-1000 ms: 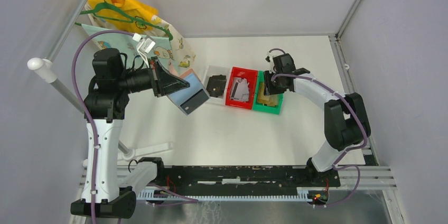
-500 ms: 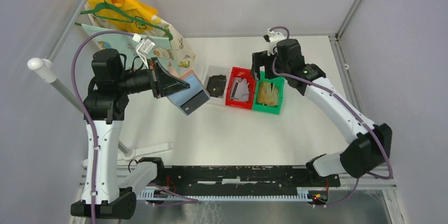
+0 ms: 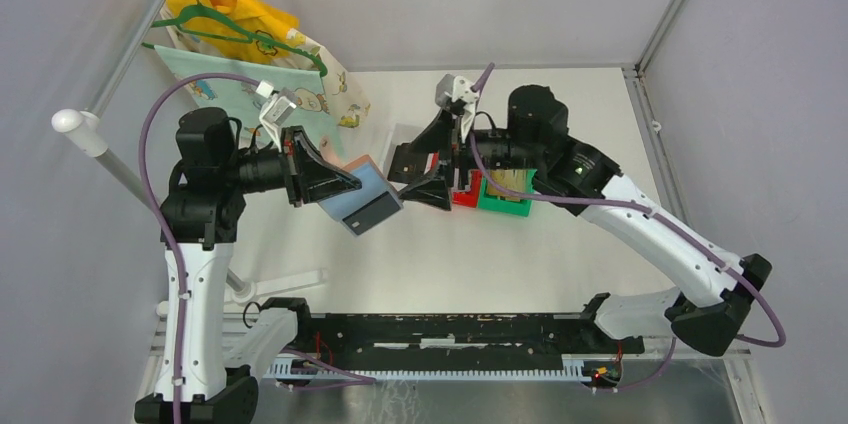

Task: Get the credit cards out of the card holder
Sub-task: Remove the credit card from the card holder.

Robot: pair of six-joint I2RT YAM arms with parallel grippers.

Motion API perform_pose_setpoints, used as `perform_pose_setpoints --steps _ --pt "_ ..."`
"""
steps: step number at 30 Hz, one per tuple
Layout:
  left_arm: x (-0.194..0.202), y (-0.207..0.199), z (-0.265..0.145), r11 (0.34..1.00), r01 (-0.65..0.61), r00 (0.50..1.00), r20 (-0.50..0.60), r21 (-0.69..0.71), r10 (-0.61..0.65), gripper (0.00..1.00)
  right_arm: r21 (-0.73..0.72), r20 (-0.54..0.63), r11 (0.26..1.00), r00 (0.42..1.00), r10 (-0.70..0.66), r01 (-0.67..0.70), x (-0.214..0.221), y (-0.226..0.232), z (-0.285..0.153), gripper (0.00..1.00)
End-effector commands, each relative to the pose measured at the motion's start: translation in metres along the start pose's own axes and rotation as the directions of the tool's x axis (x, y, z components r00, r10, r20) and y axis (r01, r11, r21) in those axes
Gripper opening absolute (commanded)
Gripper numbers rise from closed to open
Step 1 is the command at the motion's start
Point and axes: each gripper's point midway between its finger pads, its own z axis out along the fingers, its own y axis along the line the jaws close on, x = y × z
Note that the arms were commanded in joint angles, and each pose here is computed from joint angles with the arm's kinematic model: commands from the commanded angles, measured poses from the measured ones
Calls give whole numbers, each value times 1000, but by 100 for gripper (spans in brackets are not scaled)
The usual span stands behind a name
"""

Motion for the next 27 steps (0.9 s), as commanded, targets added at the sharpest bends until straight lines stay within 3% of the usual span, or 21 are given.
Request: perform_pose_setpoints --steps 1,10,18,23,25,27 --pt "7 -15 -1 991 -91 996 -17 98 93 2 -126 -14 990 998 -68 66 -2 26 20 98" --pt "16 -15 0 991 -60 997 -47 116 66 2 -238 -68 969 994 -88 69 17 51 38 98" --pt "22 -29 -3 984 -73 995 -52 165 83 2 -237 -92 969 992 -92 67 21 47 45 96" --pt "25 -31 -3 984 -74 995 -53 163 84 2 -293 -65 954 995 -81 59 7 54 53 78" --pt "25 -30 -4 985 -79 995 -52 152 88 2 -322 -60 945 996 -73 50 6 59 55 67" --pt "25 -26 -3 988 -82 995 -52 132 89 2 -337 -61 940 996 -71 46 9 63 55 48"
